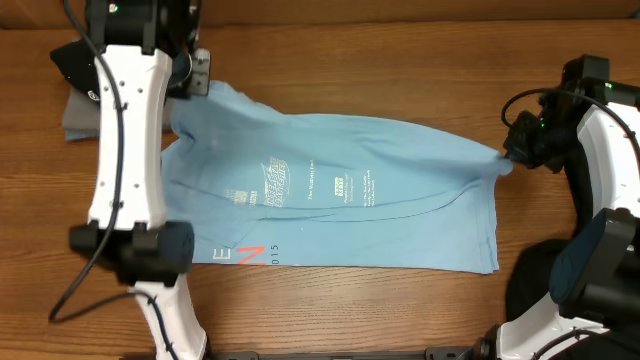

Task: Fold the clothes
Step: 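Fold the top edge down toward the bottom edge with both grippers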

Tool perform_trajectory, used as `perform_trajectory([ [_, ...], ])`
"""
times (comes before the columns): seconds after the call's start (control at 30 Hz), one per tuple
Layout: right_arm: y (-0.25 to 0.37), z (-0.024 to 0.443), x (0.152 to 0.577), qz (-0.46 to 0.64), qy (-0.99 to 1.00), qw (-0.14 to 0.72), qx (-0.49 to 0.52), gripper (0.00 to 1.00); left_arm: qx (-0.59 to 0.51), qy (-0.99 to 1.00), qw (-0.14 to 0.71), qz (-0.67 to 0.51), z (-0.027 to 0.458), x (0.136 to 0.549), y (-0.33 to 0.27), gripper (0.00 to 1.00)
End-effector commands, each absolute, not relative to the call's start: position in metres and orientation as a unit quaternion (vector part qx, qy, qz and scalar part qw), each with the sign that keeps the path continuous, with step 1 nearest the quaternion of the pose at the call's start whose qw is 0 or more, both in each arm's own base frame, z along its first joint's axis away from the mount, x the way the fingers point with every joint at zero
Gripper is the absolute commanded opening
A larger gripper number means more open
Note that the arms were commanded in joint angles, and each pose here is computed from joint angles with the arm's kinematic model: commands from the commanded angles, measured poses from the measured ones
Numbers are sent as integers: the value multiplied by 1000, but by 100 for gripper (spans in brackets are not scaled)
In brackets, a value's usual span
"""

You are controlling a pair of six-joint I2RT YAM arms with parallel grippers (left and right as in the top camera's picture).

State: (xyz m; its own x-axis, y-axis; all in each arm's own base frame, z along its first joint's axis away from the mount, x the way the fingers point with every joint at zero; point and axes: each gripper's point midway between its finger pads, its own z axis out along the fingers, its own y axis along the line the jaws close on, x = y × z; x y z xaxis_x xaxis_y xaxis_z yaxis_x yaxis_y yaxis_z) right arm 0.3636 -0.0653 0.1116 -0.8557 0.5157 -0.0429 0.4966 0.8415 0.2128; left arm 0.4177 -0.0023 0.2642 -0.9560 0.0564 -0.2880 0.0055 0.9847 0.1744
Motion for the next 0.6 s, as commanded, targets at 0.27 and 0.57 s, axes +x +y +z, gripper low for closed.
perform_trajectory([
  [0.27,-64,118,318,69,959,-29,275,4,-15,995,32,94,228,335,30,4],
  [0.57,-74,111,278,6,947,-102,304,5,-31,993,-59,95,182,306,42,4],
])
